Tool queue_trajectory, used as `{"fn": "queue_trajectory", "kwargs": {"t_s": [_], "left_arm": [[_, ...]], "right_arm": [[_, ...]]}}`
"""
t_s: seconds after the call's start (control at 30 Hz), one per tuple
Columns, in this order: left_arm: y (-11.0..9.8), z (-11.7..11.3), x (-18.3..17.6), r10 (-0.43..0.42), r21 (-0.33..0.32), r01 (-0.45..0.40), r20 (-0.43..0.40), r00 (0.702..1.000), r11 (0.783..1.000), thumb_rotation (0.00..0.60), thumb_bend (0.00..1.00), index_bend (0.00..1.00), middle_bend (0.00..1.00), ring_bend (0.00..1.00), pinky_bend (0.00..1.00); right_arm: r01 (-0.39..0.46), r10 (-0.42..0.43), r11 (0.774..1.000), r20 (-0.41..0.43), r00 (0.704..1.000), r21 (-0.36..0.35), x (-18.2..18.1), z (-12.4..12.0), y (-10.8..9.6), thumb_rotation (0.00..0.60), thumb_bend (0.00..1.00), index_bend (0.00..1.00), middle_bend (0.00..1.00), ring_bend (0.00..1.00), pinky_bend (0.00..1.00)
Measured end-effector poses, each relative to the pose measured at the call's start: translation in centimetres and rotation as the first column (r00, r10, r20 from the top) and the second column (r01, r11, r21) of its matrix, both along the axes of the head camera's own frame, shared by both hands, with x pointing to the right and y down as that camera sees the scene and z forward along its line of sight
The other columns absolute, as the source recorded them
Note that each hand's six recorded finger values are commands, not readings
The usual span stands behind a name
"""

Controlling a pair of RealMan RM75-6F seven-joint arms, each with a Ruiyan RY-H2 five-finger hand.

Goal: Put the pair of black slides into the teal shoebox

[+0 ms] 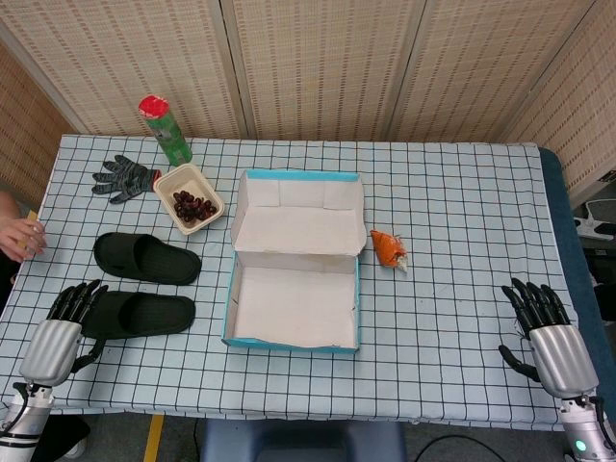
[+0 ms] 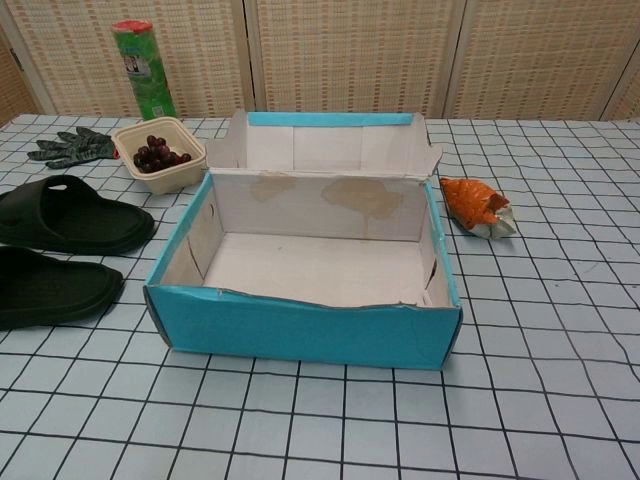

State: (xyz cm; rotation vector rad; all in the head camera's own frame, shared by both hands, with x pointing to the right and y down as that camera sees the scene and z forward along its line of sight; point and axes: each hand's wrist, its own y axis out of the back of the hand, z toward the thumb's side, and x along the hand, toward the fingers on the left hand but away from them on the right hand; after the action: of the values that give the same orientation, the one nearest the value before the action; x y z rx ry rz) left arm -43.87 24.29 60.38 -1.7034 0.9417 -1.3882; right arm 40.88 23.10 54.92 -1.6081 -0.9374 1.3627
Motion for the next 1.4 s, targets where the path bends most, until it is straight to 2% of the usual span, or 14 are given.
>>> {"fn": "queue_trajectory", "kwargs": {"t_s": [0.2, 0.33, 0.5, 0.83, 1.2, 1.3, 1.4], "left_arm": [[0.5, 0.9, 0.3, -0.003, -0.055, 0.003, -0.006, 1.0, 0.998, 0.6, 0.4, 0.0, 0.0, 0.0, 0.09], [0.8, 2.3, 0.7, -0.012, -0.141, 0.009, -0.014, 1.0, 0.99, 0.6, 0.36, 0.0, 0.0, 0.0, 0.08], [0.4, 4.9, 1.4, -0.007, -0.237, 0.01, 0.015, 1.0, 0.971, 0.6, 0.35, 0.0, 0.0, 0.0, 0.07], [-0.8, 8.8, 1.0, 0.016, -0.261, 0.035, 0.191, 0.981, 0.965, 0.6, 0.34, 0.0, 0.0, 0.0, 0.06], [-0.8, 10.5, -0.5, -0.034, -0.331, 0.123, 0.261, 0.965, 0.935, 0.6, 0.34, 0.0, 0.0, 0.0, 0.08], [-0.6, 10.9, -0.8, -0.039, -0.357, 0.136, 0.266, 0.963, 0.924, 0.6, 0.34, 0.0, 0.0, 0.0, 0.11], [-0.7, 11.1, -1.1, -0.036, -0.359, 0.14, 0.281, 0.959, 0.923, 0.6, 0.34, 0.0, 0.0, 0.02, 0.14]], "right_arm": [[0.0, 0.0, 1.0, 0.025, 1.0, 0.004, 0.0, -0.5, 0.0, 0.6, 0.15, 0.0, 0.0, 0.0, 0.0], [-0.002, 0.001, 1.0, 0.052, 0.999, 0.014, 0.0, -1.2, 0.0, 0.6, 0.15, 0.0, 0.0, 0.0, 0.0], [0.002, -0.002, 1.0, 0.072, 0.997, 0.006, 0.0, -1.5, 0.2, 0.6, 0.15, 0.0, 0.0, 0.0, 0.0], [0.0, 0.0, 1.0, 0.078, 0.997, 0.004, 0.1, -1.7, 0.2, 0.6, 0.15, 0.0, 0.0, 0.0, 0.0], [-0.003, 0.003, 1.0, 0.07, 0.998, -0.003, 0.1, -1.4, 0.1, 0.6, 0.15, 0.0, 0.0, 0.0, 0.0], [-0.003, 0.003, 1.0, 0.067, 0.998, -0.004, 0.1, -1.3, 0.1, 0.6, 0.15, 0.0, 0.0, 0.0, 0.0], [-0.003, 0.003, 1.0, 0.063, 0.998, -0.005, 0.1, -1.3, 0.1, 0.6, 0.15, 0.0, 0.0, 0.0, 0.0]]}}
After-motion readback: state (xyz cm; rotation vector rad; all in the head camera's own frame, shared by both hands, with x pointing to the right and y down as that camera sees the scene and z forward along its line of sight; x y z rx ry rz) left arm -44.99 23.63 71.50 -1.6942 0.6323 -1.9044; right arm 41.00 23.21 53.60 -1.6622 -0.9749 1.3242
